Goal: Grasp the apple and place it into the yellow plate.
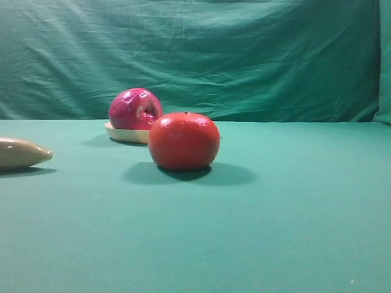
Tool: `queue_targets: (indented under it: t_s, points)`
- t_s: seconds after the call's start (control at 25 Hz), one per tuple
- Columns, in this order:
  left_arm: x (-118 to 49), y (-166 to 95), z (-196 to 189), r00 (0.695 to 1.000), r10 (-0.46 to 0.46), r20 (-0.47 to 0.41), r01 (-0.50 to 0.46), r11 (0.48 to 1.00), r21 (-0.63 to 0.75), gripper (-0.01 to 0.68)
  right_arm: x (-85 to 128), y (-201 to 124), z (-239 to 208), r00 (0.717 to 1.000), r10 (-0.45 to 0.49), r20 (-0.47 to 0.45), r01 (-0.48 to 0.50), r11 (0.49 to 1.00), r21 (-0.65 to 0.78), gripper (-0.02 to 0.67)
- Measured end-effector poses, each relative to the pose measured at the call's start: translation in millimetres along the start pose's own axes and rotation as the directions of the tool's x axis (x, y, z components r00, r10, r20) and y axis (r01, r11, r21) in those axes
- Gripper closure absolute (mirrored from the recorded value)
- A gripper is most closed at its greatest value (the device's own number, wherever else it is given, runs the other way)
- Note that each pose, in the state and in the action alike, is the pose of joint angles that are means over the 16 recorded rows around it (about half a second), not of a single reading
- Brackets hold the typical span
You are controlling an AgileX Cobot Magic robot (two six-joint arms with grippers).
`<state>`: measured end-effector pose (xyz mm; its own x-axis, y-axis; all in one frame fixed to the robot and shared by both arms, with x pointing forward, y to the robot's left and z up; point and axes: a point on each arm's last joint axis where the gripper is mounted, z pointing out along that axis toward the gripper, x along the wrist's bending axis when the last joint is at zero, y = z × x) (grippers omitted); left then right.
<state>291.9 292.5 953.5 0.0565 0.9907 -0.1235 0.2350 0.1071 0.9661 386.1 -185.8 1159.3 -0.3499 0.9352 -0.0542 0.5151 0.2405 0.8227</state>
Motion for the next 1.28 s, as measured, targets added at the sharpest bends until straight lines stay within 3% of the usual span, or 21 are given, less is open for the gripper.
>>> queue_targets:
  t_s: [0.32, 0.68, 1.28]
  points:
    - [0.0, 0, 0, 1.0, 0.0, 0.0, 0.0, 1.0, 0.0, 0.516, -9, -11, -17, 0.998, -0.053, -0.045, 0.056, 0.997, 0.053, 0.649]
    - [0.0, 0, 0, 1.0, 0.0, 0.0, 0.0, 1.0, 0.0, 0.516, -31, -38, -37, 0.994, -0.033, -0.104, 0.026, 0.997, -0.067, 0.649]
    - [0.0, 0, 0, 1.0, 0.0, 0.0, 0.0, 1.0, 0.0, 0.516, -60, -143, -39, 0.984, 0.158, 0.085, -0.13, 0.955, -0.268, 0.649]
